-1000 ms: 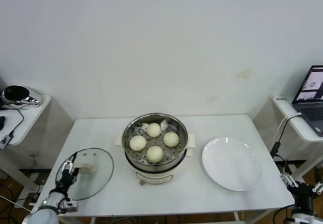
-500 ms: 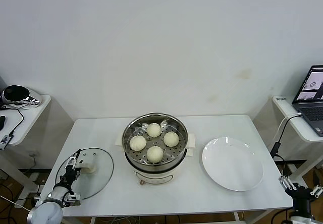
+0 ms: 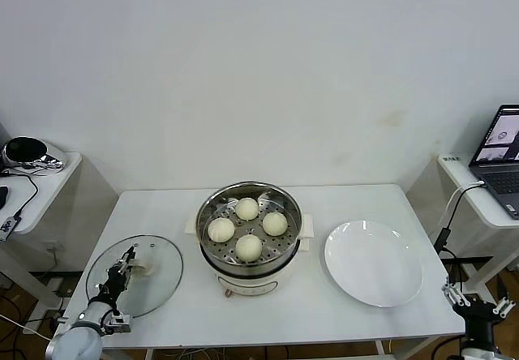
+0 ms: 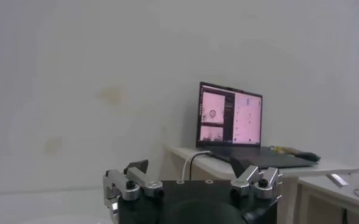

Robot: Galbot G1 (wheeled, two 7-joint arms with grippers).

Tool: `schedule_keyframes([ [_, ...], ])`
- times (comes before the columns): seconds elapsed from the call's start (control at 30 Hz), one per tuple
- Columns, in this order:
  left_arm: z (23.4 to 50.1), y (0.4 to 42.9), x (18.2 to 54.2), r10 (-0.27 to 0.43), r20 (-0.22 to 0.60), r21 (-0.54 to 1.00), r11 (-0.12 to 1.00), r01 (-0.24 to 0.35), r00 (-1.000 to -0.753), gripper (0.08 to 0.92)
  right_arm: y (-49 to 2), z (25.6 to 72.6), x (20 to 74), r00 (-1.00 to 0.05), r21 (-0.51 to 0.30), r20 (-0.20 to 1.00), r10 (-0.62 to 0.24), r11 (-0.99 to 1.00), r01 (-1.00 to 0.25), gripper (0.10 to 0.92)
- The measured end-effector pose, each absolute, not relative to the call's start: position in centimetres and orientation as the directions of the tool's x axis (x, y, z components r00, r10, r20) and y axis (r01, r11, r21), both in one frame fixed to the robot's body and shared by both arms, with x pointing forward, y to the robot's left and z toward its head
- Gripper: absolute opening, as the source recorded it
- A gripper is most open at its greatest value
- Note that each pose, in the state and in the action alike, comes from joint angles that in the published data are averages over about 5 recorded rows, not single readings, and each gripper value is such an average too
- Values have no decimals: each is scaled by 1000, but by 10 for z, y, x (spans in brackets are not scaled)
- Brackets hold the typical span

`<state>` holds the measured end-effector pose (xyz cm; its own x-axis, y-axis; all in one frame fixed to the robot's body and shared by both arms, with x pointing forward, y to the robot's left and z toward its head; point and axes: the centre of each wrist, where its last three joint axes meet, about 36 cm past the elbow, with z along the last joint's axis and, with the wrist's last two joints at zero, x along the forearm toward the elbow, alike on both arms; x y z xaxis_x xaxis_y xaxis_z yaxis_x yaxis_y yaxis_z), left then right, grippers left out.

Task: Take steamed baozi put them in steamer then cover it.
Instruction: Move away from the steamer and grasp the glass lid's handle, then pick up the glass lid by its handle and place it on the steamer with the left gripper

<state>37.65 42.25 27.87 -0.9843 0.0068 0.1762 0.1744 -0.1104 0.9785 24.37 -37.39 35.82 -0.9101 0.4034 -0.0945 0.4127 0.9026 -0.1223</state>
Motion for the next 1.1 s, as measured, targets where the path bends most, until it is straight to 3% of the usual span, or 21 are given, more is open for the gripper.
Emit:
schedule_keyframes([
  [0.2,290,421,368,-3,128,988,-90,128,-992,141,-370,362,248,-917,-126,-109,383,910,395,823],
  [0.43,323,416,351,-68,76,994,-68,80,-995,138,-363,365,252,-931,-125,-112,347,925,360,823],
  [0.73,389,396,343,-161,8,999,-32,13,-987,138,-352,370,255,-953,-121,-101,286,947,297,823],
  [0.97,445,361,349,-147,-39,999,26,-43,-988,138,-344,367,255,-961,-129,-93,260,954,271,823],
  [1.1,461,334,355,-118,-40,997,63,-47,-992,138,-337,365,256,-963,-139,-95,252,955,263,823],
])
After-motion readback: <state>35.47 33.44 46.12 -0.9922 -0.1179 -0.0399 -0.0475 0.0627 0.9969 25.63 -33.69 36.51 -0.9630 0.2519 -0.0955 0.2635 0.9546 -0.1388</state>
